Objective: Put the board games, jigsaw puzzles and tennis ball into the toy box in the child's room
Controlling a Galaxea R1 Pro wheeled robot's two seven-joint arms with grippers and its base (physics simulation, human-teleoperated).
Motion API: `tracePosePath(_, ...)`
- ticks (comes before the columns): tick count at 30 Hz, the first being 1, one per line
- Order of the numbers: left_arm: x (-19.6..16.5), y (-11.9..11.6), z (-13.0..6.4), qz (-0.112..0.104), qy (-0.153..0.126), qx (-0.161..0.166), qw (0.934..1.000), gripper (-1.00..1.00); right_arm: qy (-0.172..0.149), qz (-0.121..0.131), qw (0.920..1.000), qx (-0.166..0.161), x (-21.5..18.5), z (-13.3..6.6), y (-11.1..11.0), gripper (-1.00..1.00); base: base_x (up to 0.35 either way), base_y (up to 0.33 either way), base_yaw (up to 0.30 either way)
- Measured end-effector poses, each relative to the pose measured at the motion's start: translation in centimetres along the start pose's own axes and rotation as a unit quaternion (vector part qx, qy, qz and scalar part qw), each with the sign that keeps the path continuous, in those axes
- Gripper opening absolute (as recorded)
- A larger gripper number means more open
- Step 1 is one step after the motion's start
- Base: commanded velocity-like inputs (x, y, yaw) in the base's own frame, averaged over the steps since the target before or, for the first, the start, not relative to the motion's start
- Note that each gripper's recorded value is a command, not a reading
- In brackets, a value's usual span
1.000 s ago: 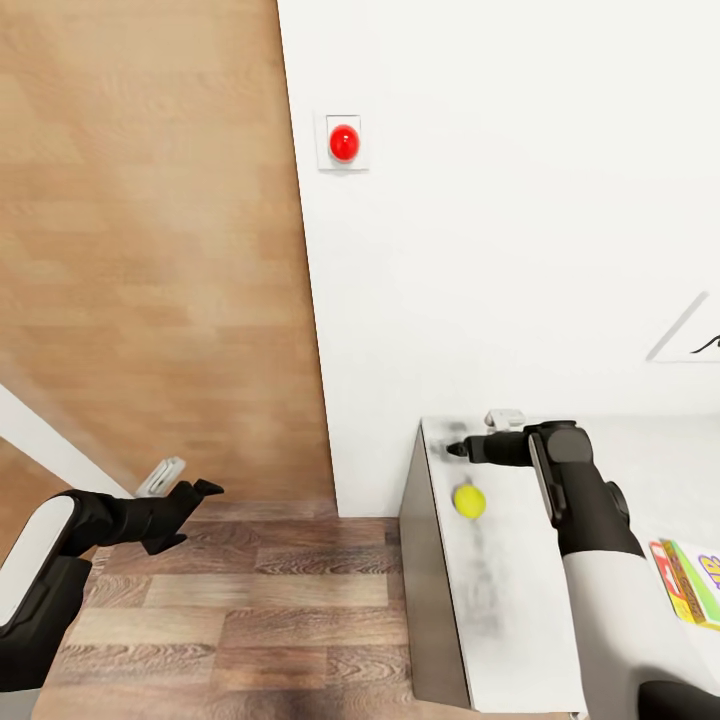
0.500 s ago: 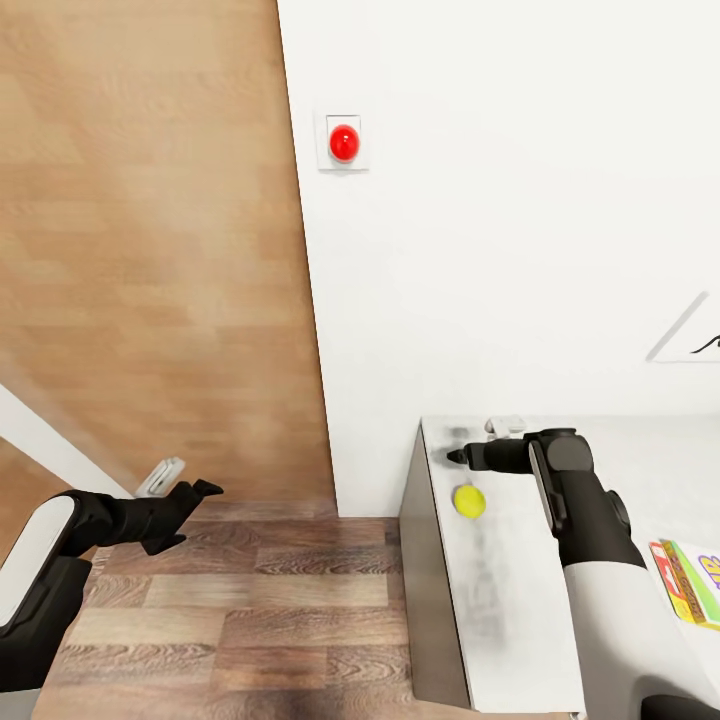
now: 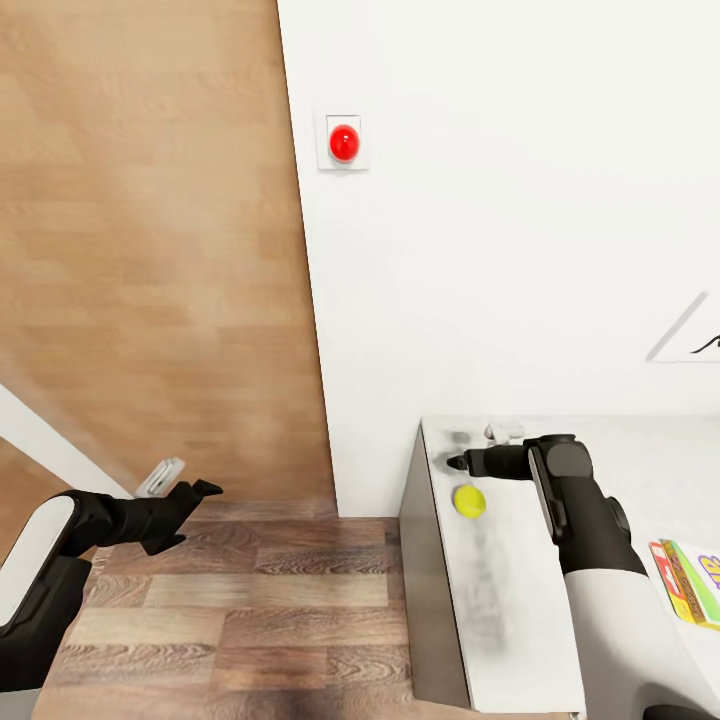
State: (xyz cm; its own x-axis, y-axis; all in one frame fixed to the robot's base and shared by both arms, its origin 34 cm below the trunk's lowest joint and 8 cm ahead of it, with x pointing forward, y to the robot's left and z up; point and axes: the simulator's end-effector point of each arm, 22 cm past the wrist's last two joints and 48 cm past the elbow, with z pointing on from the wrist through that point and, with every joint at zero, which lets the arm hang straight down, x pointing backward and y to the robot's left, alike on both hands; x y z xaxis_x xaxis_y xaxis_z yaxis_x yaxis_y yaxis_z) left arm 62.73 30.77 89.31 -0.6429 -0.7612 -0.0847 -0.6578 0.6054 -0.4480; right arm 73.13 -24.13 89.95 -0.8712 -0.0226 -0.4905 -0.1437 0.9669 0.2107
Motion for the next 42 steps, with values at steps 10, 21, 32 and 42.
tracePosePath(10,0.0,0.0,0.0,0.0,0.0,0.0,1.0,1.0,0.007,0.001,1.0,0.0,1.0,0.2,-0.1,1.0,0.0,0.0,0.0)
tracePosePath(21,0.0,0.0,0.0,0.0,0.0,0.0,1.0,1.0,0.012,0.003,0.9999,0.002,1.8,0.3,-0.3,1.0,0.0,0.0,0.0)
tracePosePath(32,-0.1,0.0,0.0,-0.001,0.0,0.0,1.0,1.0,0.021,0.005,0.9998,0.004,3.1,0.5,-0.6,1.0,0.0,0.0,0.0)
tracePosePath(42,-0.1,0.1,0.0,-0.001,-0.001,0.0,1.0,1.0,0.028,0.007,0.9996,0.005,4.1,0.7,-0.7,1.0,0.0,0.0,0.0)
